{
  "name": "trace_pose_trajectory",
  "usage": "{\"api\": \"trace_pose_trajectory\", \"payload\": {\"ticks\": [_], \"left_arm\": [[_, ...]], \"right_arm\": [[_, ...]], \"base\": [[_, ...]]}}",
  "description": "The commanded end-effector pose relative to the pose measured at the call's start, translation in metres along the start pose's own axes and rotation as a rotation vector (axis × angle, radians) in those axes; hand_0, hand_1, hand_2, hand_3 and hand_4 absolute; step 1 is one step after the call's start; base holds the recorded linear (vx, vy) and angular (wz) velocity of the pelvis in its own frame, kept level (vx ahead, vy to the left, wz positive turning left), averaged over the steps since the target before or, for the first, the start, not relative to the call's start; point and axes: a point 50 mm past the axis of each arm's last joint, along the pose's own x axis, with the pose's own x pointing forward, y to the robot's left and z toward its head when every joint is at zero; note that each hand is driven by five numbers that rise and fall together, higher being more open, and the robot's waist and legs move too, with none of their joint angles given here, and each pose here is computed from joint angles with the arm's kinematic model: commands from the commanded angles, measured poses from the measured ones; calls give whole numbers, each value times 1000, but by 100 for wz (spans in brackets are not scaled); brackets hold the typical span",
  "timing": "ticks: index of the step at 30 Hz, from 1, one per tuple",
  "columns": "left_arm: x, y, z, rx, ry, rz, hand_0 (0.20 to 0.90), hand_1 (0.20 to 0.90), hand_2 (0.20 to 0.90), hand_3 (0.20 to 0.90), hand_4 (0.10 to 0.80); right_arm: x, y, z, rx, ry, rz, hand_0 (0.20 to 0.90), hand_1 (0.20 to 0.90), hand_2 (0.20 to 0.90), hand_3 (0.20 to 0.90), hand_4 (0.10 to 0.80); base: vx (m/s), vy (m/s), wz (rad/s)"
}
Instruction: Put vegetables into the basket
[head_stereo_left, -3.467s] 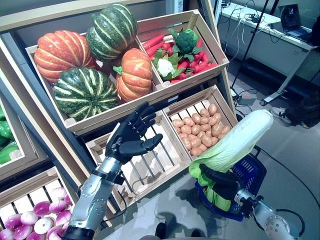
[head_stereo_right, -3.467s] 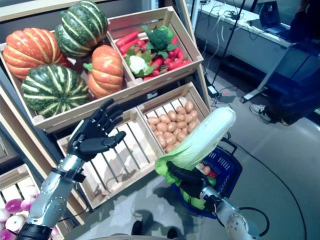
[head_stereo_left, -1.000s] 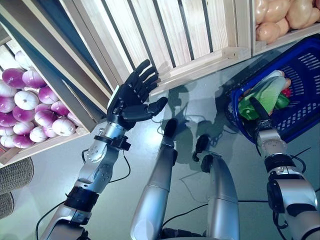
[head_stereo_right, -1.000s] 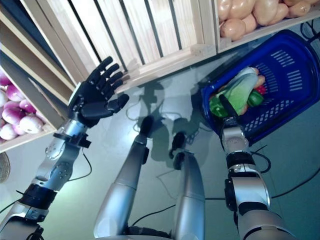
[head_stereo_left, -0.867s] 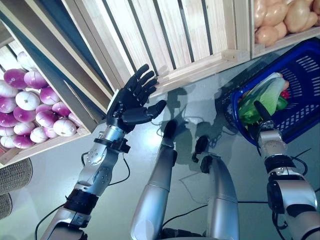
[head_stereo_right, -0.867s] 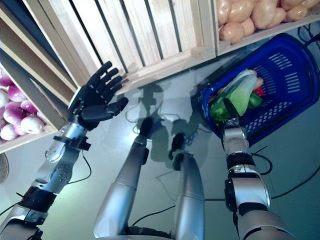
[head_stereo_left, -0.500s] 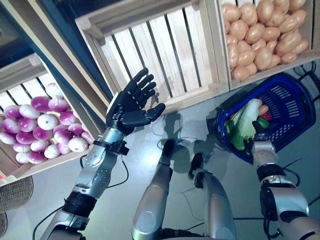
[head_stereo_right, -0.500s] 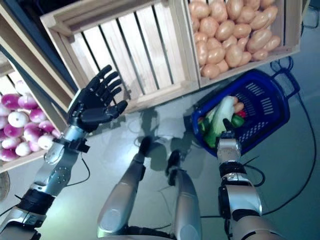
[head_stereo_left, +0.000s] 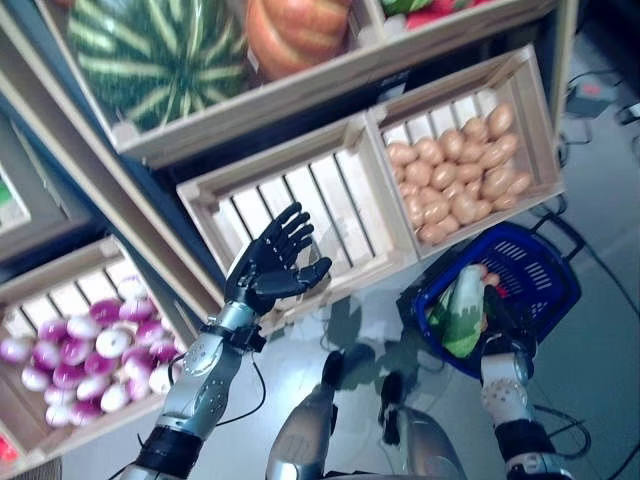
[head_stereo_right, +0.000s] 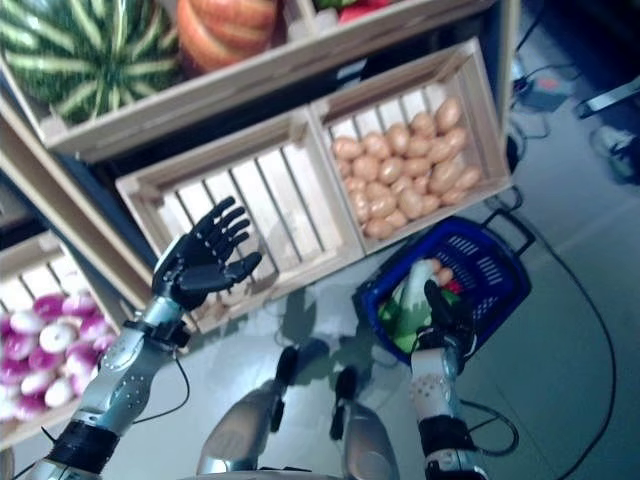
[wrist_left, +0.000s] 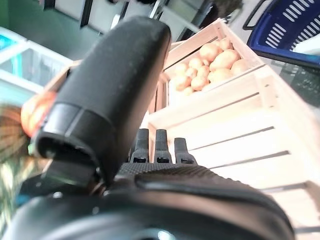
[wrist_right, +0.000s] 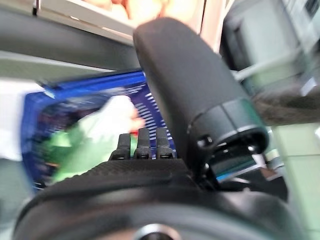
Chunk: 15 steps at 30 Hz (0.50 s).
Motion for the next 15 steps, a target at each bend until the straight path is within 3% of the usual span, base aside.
{"api": "trace_pose_trajectory", "payload": {"ticks": [1, 9, 15], "left_arm": [[-1, 4, -6, 151, 27, -55, 900, 900, 900, 900, 800], [-26, 23, -70, 231, 369, -11, 900, 900, 900, 900, 800], [-52, 29, -123, 309, 650, 17, 900, 900, 900, 900, 800]], "right_arm": [[-4, 5, 23, -239, -167, 338, 900, 900, 900, 900, 800], [-8, -31, -22, -594, 111, 469, 900, 900, 900, 900, 800], [-22, -86, -75, -798, 447, 386, 900, 900, 900, 900, 800]], "base": [[46, 58, -19], [59, 69, -17], [47, 60, -13]]}}
